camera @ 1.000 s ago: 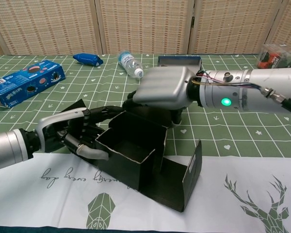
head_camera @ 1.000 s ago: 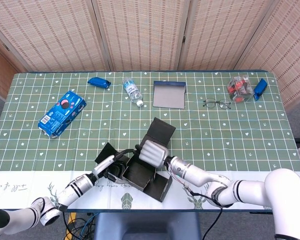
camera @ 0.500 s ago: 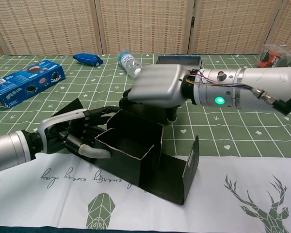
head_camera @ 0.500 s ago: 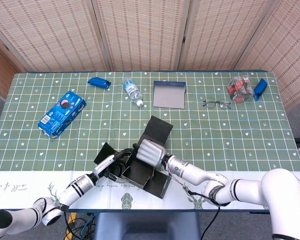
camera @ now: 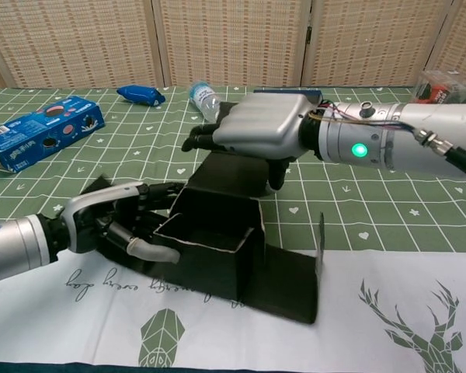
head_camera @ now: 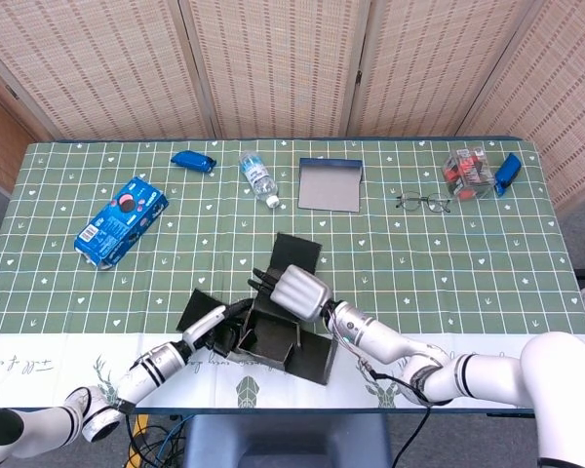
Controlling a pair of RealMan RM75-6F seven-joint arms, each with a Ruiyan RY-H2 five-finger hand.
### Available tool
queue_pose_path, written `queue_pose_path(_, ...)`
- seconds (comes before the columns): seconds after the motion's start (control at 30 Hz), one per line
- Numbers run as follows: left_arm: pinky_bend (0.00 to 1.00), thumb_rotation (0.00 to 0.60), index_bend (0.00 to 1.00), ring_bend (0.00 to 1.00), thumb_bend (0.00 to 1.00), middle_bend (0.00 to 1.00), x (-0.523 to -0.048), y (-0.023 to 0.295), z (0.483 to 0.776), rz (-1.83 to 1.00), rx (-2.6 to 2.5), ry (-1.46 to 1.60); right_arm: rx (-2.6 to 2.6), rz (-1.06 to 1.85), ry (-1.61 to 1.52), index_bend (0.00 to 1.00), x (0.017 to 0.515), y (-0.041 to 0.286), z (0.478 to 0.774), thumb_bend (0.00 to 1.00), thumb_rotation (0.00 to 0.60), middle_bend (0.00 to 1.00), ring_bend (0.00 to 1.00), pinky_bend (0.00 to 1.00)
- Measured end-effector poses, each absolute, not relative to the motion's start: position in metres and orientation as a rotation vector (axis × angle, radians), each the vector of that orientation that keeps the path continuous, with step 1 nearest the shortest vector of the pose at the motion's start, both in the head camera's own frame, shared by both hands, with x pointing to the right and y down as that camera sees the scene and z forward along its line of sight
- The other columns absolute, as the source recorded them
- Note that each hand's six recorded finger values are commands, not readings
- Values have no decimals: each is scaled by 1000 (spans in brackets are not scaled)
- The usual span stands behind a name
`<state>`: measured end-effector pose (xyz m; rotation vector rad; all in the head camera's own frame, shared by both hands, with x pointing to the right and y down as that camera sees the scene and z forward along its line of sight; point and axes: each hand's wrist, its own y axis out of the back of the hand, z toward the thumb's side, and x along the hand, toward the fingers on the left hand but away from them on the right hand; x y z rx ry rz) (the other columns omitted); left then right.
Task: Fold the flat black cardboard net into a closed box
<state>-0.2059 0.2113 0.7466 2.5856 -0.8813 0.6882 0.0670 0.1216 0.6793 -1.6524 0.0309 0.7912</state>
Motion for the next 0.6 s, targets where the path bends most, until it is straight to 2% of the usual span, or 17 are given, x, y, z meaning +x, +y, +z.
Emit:
queue_pose_path(0.17, 678, 600, 273, 544, 154, 217, -207, 211, 747, 689, 2579, -887, -1681, 804, 8, 0, 70, 121, 679, 249, 600, 0, 676, 1000)
queue_pose_path(0.6, 678, 600, 270, 545, 154, 217, -210, 206, 742, 690, 2582, -912, -1736, 815, -80, 0, 83, 114, 666, 249, 600, 0, 676, 1000)
